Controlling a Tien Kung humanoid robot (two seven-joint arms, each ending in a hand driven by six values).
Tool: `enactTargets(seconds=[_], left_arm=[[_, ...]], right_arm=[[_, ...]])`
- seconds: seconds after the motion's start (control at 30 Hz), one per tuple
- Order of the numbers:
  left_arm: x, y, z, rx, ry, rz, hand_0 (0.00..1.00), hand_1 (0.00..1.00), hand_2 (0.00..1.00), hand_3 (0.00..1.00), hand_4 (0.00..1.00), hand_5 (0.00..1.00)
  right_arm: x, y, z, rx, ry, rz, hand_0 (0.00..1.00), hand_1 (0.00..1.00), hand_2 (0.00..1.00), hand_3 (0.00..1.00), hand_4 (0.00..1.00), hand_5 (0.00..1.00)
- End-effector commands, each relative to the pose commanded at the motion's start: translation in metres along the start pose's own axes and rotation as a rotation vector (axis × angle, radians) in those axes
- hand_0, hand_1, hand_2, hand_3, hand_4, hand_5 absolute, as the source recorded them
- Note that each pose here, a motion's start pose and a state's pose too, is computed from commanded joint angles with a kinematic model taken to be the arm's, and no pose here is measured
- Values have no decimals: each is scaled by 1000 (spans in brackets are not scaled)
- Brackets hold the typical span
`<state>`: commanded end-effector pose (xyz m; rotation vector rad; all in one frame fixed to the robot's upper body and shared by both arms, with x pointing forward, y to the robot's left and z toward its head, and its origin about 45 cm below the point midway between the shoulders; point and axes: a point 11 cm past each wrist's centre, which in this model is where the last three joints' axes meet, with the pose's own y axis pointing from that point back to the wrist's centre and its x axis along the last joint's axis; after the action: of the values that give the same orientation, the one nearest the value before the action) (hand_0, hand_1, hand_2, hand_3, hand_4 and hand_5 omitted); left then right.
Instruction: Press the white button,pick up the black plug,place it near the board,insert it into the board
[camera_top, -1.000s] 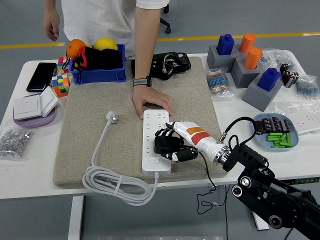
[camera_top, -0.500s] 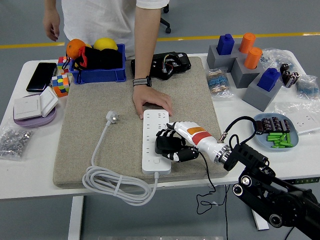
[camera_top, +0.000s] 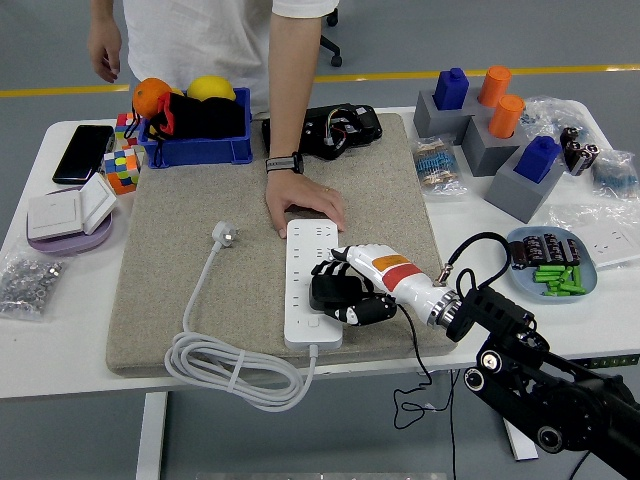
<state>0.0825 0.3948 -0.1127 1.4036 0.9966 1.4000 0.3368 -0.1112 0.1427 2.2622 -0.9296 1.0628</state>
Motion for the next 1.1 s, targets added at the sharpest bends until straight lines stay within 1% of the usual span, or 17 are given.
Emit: enactTargets(seconds=[0.5, 0.63, 0.93, 0.97, 1.1], left_arm=[[0, 0, 2, -4, 1, 1, 467, 497, 501, 573, 565, 275], [0, 0, 2, -3, 3, 0, 468, 495, 501, 573, 564, 275], [0, 0, 1, -2, 1, 1, 469, 495, 501, 573, 563, 273], [0, 0, 1, -2, 1, 1, 468, 495, 501, 573, 563, 273], [0, 0, 1, -2, 3, 1, 468, 495, 501, 573, 563, 273]], right_arm=[[-6, -2, 9, -23, 47, -35, 152, 88, 195, 543, 611, 2], [-7, -2, 8, -19, 50, -40, 152, 87, 195, 543, 612, 2], [-1, -4, 2, 9, 43, -24, 148, 90, 196, 544, 613, 2], [0, -4, 1, 10, 41, -25, 259, 218, 299, 591, 637, 2], [0, -4, -1, 13, 27, -27, 259, 218, 299, 591, 637, 2]])
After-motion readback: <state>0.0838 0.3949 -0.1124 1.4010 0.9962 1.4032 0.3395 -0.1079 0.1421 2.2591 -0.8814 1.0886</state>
